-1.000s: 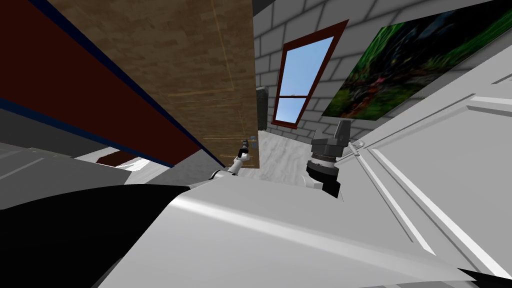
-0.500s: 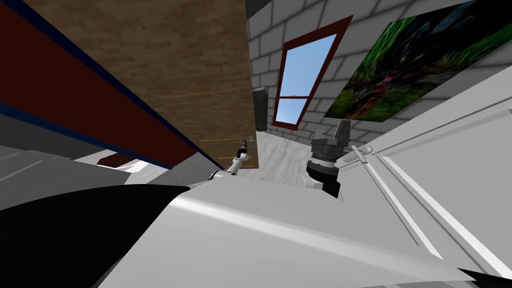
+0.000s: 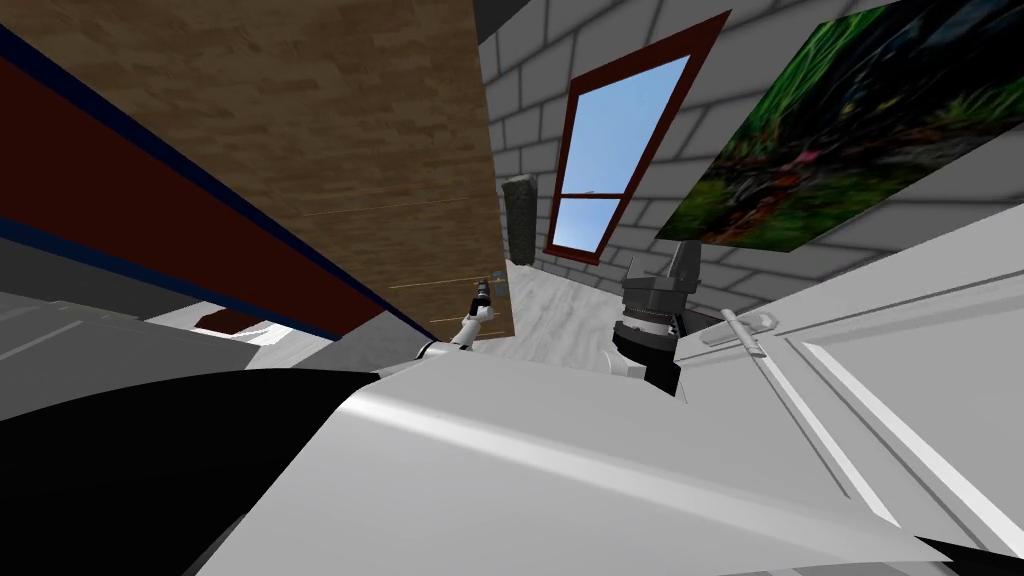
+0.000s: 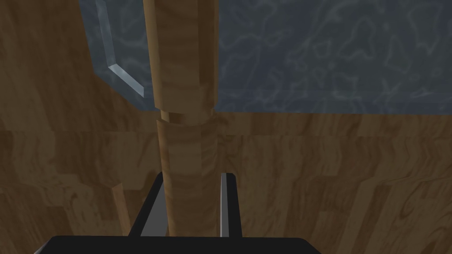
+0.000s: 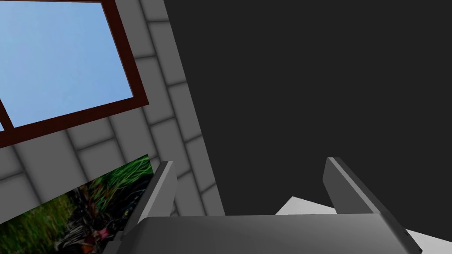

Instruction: Push the door open

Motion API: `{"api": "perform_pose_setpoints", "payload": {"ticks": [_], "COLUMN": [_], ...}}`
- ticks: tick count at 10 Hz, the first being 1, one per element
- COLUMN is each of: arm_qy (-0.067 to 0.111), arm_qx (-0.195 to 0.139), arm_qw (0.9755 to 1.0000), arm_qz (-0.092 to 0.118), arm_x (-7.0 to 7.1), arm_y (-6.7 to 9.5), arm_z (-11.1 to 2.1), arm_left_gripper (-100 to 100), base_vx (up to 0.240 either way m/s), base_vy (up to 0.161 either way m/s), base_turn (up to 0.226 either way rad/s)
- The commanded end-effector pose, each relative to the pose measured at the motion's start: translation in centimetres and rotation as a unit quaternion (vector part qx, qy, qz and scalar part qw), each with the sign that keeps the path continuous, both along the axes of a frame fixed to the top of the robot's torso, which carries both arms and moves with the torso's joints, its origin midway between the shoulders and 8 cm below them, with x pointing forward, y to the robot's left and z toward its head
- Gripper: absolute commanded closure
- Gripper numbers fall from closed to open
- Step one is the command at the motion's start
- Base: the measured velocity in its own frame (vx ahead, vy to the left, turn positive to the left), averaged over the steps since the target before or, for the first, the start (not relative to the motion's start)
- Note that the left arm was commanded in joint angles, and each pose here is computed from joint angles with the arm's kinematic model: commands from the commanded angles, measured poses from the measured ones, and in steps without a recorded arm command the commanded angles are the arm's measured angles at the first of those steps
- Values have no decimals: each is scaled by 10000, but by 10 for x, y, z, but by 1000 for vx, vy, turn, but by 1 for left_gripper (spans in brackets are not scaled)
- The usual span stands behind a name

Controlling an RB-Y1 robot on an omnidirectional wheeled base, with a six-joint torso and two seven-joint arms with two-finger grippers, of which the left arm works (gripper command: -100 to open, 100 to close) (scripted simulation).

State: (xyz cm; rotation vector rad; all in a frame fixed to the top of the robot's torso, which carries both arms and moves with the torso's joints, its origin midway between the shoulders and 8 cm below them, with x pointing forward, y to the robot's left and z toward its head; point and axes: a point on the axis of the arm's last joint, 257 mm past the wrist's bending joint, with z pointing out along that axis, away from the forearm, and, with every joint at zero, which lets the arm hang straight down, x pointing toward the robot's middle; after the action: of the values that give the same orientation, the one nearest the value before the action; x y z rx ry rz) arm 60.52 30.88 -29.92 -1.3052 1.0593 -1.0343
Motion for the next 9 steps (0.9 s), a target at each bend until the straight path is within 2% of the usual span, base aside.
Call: {"api": "perform_pose_setpoints", "payload": {"ticks": [1,5,9], "arm_qy": [-48,-53,-58], "arm_qx": [22,11,-6], "arm_qw": [9999,9987,9966], "arm_qz": [157,500,826], "arm_x": [0,-7,-15], "arm_y": [17,52,84], "arm_z": [5,6,6], "arm_left_gripper": [100,100,100], "base_vx": [211,191,183], "base_vy": [-75,-99,-96], "base_turn": [75,73,76]}}
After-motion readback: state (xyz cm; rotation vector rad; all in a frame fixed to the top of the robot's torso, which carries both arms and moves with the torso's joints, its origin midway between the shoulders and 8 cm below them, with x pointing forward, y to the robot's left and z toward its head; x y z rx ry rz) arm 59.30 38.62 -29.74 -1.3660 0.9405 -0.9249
